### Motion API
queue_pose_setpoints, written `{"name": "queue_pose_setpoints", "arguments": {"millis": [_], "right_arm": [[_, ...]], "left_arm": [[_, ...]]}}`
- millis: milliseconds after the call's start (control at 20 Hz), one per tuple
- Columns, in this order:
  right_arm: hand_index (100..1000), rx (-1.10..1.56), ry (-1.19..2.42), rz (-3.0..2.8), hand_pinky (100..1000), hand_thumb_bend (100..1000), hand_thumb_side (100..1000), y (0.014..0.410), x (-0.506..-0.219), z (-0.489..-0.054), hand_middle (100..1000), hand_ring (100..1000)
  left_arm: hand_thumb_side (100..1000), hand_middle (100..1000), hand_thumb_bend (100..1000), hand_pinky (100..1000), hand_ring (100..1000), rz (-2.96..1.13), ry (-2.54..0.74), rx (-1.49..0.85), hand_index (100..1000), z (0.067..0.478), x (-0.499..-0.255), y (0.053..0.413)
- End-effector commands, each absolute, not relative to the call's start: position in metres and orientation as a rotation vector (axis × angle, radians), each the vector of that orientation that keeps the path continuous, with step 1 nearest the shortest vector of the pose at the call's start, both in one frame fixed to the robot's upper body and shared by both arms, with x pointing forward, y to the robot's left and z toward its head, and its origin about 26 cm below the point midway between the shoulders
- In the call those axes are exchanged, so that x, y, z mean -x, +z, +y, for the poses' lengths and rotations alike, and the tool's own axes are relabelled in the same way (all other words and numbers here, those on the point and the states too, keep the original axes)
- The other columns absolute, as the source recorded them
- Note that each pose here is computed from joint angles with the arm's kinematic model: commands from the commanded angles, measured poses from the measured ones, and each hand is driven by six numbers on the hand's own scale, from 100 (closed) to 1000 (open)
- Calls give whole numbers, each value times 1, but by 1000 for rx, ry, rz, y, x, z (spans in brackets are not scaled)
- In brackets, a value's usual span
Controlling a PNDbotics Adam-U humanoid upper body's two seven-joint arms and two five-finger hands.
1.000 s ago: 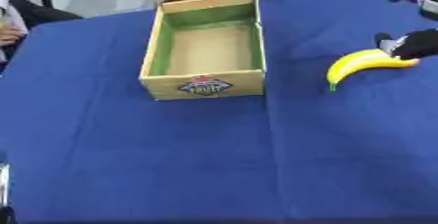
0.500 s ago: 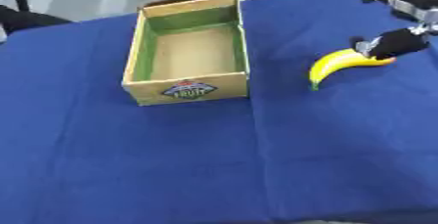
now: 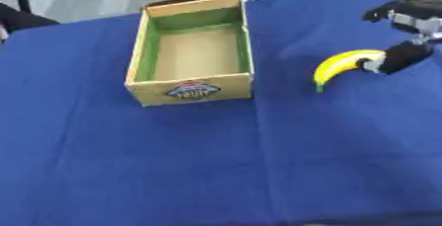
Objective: Pick up objects on the table and place them in the box.
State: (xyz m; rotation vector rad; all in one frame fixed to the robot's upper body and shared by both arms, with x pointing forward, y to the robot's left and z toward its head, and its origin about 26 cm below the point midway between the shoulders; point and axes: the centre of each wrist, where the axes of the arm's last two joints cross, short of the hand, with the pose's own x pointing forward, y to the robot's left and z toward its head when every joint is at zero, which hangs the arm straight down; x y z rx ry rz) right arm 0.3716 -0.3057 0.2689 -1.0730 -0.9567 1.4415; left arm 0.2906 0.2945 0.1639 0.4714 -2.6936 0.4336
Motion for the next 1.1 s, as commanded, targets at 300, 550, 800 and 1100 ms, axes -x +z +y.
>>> {"name": "queue_pose_setpoints", "arguments": {"millis": [300, 550, 800, 1100], "right_arm": [[1000, 1044, 1399, -923, 823, 427, 344, 274, -377, -320, 943, 1000], [978, 1060, 1408, -953, 801, 404, 382, 271, -381, -315, 879, 1000], [954, 1089, 1406, -1003, 788, 371, 390, 264, -389, -314, 864, 989], [930, 1054, 1397, -1045, 767, 292, 378, 259, -397, -316, 840, 978]], "left_arm": [[882, 716, 100, 370, 685, -2727, 404, -467, 756, 295, -289, 173], [882, 716, 100, 368, 685, -2725, 405, -464, 755, 295, -289, 173], [881, 717, 100, 367, 685, -2725, 404, -461, 755, 294, -289, 173], [880, 718, 100, 365, 686, -2723, 405, -458, 755, 294, -289, 173]]}}
